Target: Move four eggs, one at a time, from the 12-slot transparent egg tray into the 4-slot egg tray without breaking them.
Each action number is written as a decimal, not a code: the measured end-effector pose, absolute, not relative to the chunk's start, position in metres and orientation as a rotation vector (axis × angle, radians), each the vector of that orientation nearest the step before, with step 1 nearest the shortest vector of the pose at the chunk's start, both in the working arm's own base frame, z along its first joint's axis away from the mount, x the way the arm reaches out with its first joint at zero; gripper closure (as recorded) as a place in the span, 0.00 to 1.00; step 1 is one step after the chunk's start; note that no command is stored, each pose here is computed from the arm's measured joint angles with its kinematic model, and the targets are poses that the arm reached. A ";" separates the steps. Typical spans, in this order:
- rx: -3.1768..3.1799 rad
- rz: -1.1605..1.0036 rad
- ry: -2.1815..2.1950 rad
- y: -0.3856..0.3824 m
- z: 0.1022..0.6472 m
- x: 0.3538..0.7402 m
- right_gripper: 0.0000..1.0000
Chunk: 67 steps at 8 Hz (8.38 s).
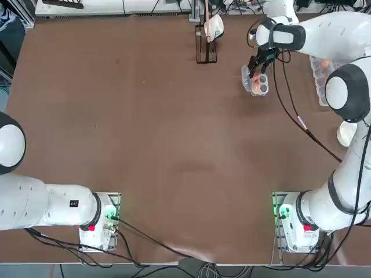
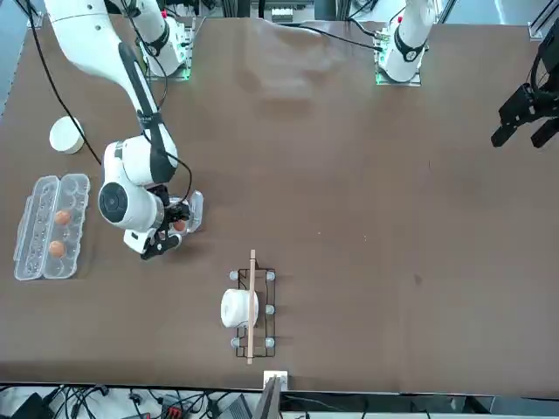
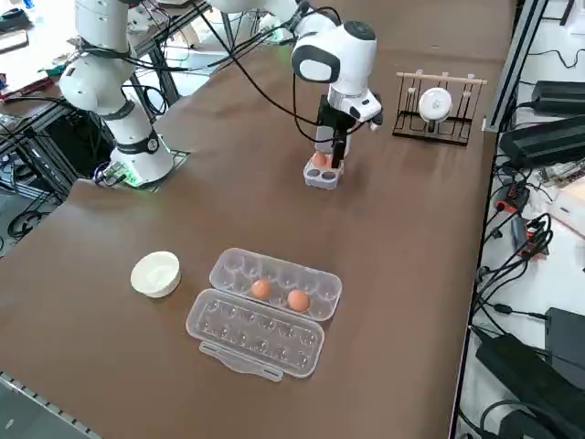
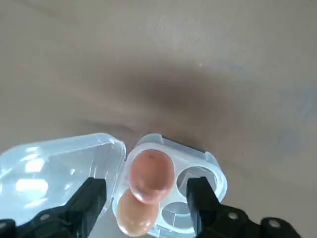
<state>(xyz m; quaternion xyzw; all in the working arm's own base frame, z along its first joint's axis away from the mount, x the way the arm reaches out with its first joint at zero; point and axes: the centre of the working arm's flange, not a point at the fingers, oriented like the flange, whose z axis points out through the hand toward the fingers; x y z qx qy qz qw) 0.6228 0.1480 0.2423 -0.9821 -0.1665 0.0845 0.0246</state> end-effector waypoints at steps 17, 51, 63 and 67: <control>-2.401 0.041 -1.914 -0.228 0.275 0.604 0.00; -2.506 0.124 -1.629 -0.173 0.374 0.591 0.42; -2.837 0.203 -1.340 0.079 0.288 0.584 0.42; -2.819 0.183 -1.467 0.104 0.280 0.576 0.42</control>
